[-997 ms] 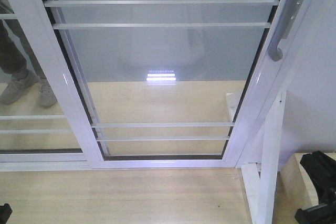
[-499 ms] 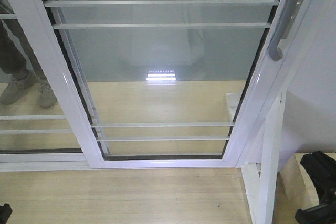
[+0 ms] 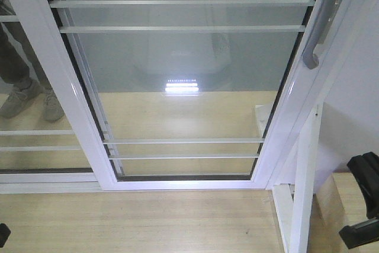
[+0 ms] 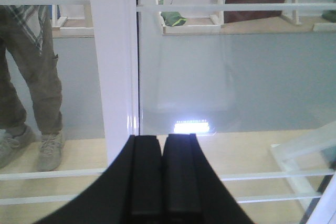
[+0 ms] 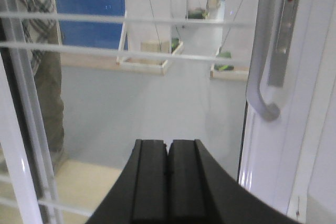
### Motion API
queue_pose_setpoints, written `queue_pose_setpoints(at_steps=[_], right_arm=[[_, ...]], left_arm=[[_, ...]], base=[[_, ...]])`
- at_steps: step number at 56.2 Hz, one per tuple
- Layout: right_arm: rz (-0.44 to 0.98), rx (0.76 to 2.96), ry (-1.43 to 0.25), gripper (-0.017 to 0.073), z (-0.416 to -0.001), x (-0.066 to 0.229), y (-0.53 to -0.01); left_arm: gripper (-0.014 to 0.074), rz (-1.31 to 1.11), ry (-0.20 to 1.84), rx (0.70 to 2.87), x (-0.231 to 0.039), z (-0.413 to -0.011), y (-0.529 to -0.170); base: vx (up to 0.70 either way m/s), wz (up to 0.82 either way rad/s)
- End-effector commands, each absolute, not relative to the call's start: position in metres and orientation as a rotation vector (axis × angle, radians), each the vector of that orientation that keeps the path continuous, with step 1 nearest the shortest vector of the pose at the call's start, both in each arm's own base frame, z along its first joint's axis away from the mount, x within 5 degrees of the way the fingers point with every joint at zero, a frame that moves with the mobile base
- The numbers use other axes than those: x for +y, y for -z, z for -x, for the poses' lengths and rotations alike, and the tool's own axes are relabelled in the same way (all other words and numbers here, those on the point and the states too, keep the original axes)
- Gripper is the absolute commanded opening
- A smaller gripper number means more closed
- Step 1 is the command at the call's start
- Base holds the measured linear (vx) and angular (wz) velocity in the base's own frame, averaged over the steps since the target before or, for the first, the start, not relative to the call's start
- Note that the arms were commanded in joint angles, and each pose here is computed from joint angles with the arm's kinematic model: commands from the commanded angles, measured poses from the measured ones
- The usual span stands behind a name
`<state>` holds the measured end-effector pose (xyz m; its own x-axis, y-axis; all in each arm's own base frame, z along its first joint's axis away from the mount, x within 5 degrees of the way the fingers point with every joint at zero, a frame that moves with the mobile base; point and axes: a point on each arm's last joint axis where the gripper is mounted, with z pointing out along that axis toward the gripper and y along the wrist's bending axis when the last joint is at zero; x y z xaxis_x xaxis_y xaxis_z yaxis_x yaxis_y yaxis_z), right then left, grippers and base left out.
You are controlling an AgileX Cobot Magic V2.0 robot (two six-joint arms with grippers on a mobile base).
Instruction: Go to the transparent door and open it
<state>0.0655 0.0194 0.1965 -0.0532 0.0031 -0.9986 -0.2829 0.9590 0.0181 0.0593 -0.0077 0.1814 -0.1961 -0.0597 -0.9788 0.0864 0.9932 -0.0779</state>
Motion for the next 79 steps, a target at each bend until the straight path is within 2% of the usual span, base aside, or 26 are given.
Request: queue_pose_setpoints(at_steps=[1, 24, 63, 72, 79], right_arm=[[0.213, 1.443, -0.245, -0.0006, -0.066, 0.020, -0.212], [0.204, 1.363, -0.254, -0.0006, -0.065, 0.020, -0.219], [0.207, 1.356, -0.248, -0.0006, -0.065, 0.020, -0.221], [0.242, 1.373, -0.201, -0.0006, -0.065, 0.020, -0.238], [0.268, 1.409, -0.167, -0.0006, -0.067, 0.020, -0.255]], left_arm=[[0.0003, 0.045, 0.153, 1.661, -0.005, -0.062, -0.190], [0.0003, 0.169, 0.160, 1.375, 0.004, -0.061, -0.215], [0.0003, 0.155, 0.149, 1.370, 0.003, -0.061, -0.216], [0.0003, 0.149, 0.156, 1.392, 0.003, -0.062, -0.218], [0.0003, 0.106, 0.137, 1.442, 0.000, -0.066, -0.235]], base=[[0.00, 0.00], [0.00, 0.00], [0.00, 0.00], [0.00, 0.00], [0.00, 0.00]])
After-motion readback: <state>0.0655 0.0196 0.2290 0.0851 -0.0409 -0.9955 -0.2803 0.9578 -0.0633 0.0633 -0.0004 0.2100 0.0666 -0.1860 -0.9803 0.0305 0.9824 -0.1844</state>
